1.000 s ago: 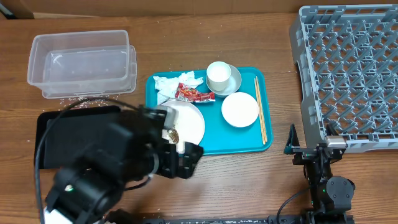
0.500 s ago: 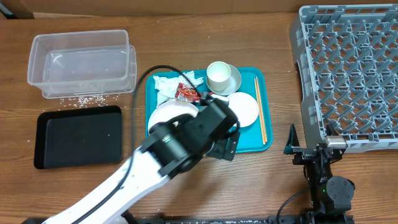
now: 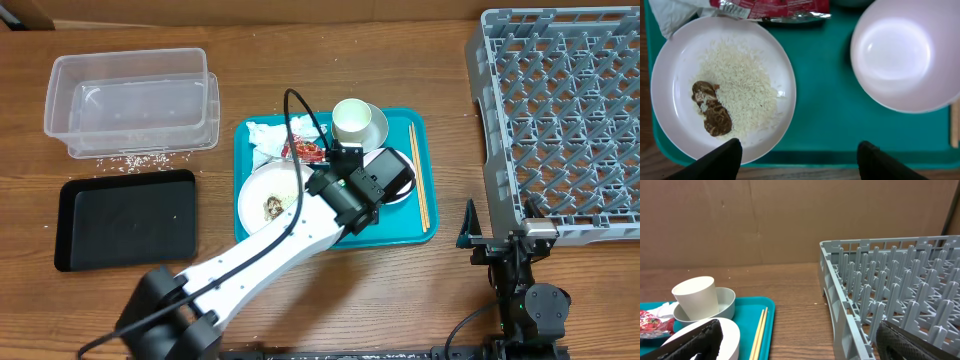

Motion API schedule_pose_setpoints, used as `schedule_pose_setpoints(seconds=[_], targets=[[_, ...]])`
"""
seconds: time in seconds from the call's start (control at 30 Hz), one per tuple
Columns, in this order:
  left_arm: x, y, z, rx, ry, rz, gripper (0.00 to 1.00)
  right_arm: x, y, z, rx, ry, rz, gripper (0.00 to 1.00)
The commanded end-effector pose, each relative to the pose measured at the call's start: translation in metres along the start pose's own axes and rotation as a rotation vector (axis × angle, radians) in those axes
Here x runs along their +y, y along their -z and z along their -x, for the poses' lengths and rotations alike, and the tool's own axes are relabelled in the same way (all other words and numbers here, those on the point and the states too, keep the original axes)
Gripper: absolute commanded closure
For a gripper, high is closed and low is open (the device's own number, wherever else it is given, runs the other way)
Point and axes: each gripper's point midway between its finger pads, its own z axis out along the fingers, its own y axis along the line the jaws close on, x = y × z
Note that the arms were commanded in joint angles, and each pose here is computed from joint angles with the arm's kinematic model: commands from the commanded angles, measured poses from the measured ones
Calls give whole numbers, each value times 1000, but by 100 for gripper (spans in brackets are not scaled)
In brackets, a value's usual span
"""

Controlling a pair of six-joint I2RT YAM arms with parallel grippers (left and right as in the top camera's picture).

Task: Sort waste into correct bins and load items into the dishwasher
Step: 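Reach the left gripper to the white plate's rim on the teal tray, then grip the white plate rim with the left gripper and lift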

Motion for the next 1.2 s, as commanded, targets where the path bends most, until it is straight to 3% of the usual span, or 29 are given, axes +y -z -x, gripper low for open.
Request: schedule_pose_setpoints(seconds=[0.0,0.13,0.6,1.17], targets=[[9,-22,5,-7,144,84,29,0,0,-1,-6,0,4,0],[11,-43,-3,26,157,136,36,0,0,-1,-6,0,4,0],[1,-96,-8,14,139,197,41,0,0,-1,-6,0,4,0],[6,-107,-5,-26,137,227,48,0,0,-1,-6,0,4,0]])
